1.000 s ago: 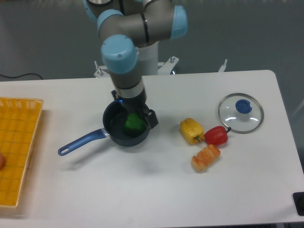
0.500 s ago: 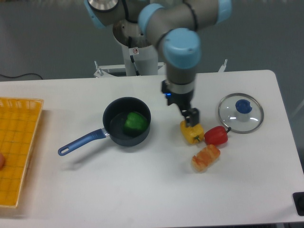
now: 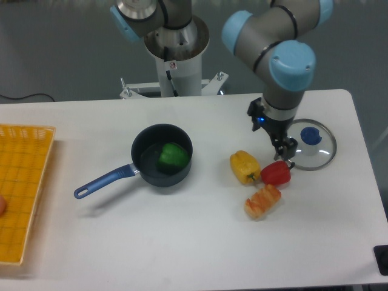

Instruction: Place the green chilies in the pot

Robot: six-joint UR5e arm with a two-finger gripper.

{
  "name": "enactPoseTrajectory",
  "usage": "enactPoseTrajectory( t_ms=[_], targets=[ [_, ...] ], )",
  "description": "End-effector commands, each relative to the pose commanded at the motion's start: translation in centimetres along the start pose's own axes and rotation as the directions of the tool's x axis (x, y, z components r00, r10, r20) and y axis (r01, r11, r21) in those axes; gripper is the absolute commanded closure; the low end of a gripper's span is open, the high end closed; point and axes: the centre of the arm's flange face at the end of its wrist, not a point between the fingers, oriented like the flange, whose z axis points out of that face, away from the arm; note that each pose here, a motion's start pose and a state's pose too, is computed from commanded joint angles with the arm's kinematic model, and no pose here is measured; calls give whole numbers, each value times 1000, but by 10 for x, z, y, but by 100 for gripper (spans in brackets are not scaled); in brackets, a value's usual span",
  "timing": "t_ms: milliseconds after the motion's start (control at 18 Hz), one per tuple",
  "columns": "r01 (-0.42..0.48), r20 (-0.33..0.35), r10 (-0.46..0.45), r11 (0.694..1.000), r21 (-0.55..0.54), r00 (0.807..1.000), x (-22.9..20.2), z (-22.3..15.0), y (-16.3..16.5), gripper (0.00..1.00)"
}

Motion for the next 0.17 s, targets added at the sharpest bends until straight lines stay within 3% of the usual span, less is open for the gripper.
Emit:
enactPoseTrajectory(
  t_ms=[167],
  targets=[
    [-14, -7, 14, 1000, 4, 1000, -4, 6, 10, 0]
  ],
)
